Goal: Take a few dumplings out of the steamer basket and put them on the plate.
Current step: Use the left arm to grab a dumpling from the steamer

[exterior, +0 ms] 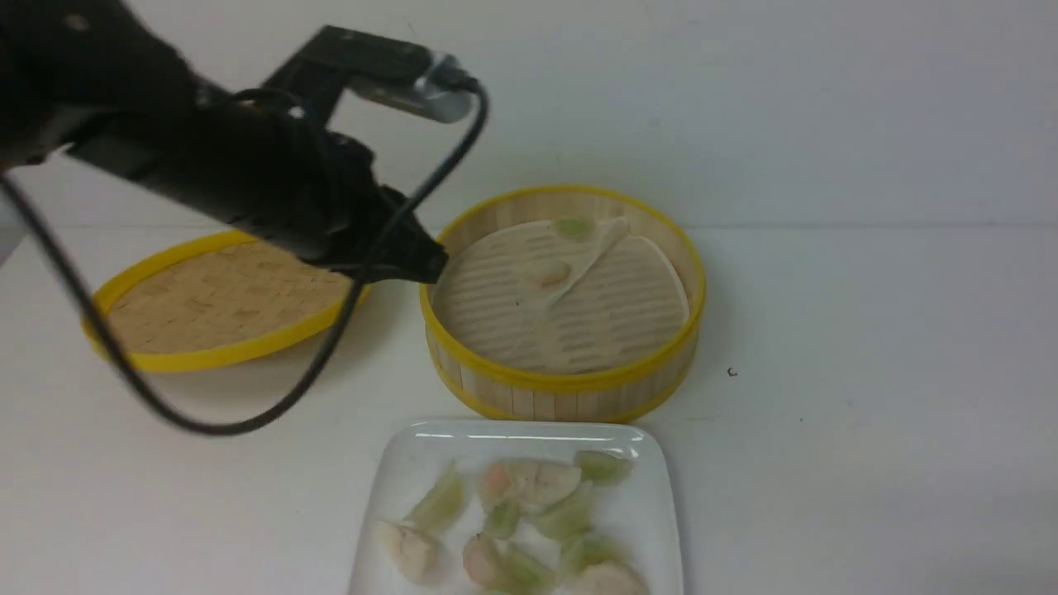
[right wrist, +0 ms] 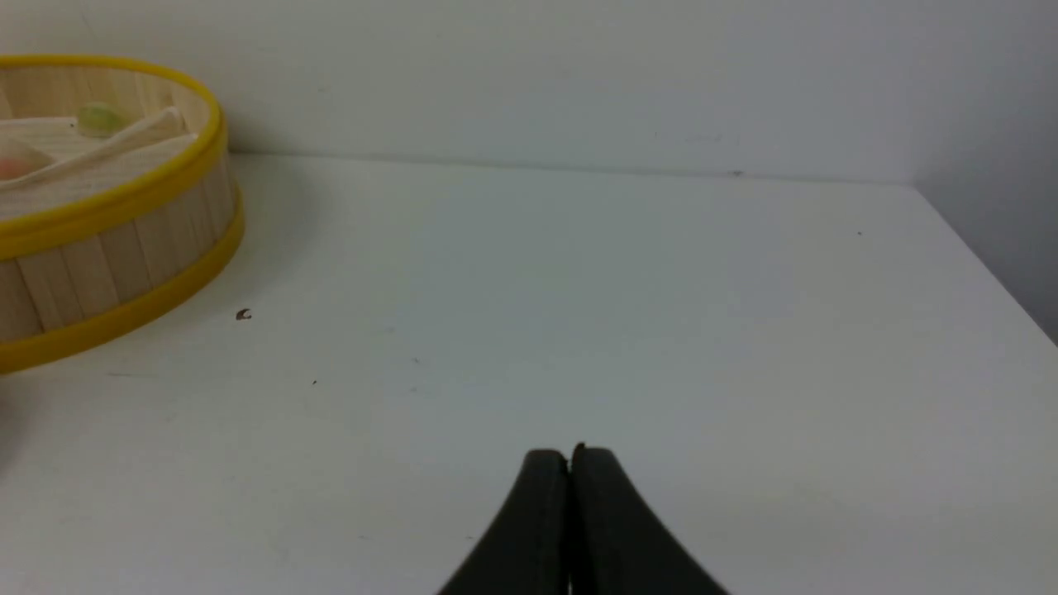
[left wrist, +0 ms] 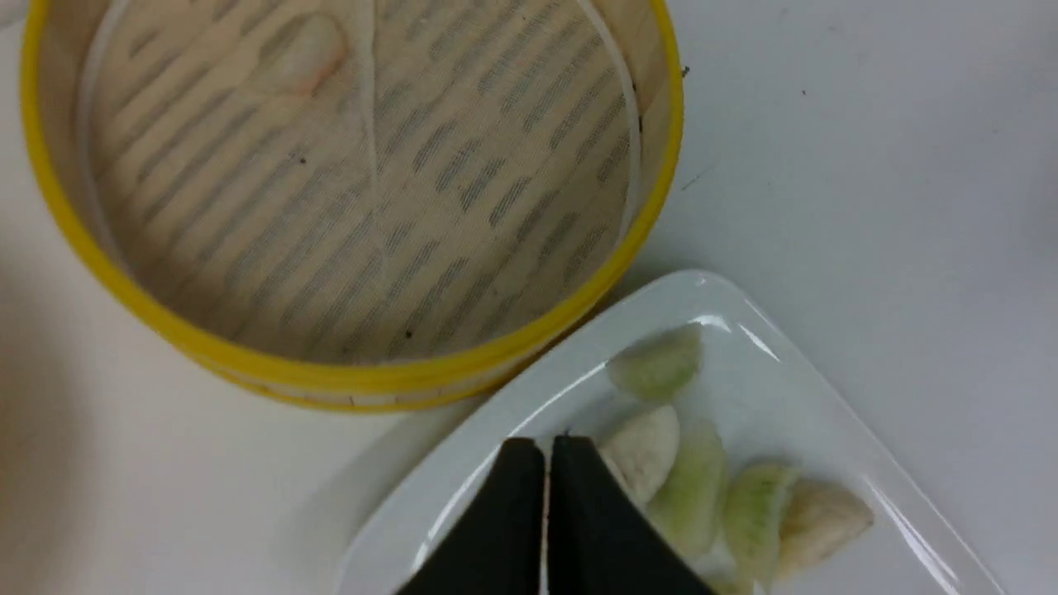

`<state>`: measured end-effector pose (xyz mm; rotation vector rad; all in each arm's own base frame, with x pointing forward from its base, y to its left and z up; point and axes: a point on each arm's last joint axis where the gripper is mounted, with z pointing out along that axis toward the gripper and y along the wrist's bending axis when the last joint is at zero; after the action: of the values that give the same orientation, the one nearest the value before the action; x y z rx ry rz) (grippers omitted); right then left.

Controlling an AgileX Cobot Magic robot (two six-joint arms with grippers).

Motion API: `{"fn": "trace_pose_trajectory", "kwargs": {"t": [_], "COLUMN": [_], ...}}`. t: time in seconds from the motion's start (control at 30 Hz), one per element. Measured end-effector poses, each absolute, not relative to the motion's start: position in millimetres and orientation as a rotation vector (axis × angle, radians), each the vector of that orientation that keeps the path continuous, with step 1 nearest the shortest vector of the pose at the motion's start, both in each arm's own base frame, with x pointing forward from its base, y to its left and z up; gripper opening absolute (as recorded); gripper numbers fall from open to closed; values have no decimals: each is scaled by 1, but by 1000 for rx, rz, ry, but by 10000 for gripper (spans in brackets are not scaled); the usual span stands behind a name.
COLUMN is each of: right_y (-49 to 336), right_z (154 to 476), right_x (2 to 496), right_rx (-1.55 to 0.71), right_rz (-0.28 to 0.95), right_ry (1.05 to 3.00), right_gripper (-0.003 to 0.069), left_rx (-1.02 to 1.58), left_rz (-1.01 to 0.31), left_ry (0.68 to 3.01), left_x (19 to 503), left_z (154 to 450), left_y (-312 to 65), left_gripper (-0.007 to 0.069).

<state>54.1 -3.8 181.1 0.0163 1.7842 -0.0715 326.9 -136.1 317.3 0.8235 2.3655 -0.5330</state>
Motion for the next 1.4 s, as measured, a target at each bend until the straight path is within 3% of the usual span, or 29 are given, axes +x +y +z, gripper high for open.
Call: {"fn": "trace_pose_trajectory", "kwargs": {"t": [0.23,0.43,0.63,0.73,0.87,0.97,1.23,1.4], "right_y": [-4,-4,-4,-4,-4,-4,-4,-4], "right_z": [181,181,181,181,181,181,181,181], "right_x": [54,54,54,54,54,54,54,54], "right_rx": [16,16,16,16,16,16,16,16], "right_rz": [-71,-71,-71,-71,-71,-71,-71,-71], "right_ry": [1784,1784,1784,1784,1784,1784,1784,1784], "right_gripper": [-15,-15,-15,-15,-15,-15,-15,-15], "left_rx": [1047,1084,1081,1090,1081,1084,1123,1066], "left_rz": [-423,-357,-349,-329,-292,-265,-224,-202], "left_ry": [2417,2390,2384,2375,2351,2336,2289,2178], "left_x": [391,439,482,496,503,505,500,505], "left_z": [275,248,196,173,162,161,176,205], "left_y": [-180,-198,-215,-221,-223,-224,-236,-238], "left_gripper": [-6,23,237,395,490,494,354,375]}}
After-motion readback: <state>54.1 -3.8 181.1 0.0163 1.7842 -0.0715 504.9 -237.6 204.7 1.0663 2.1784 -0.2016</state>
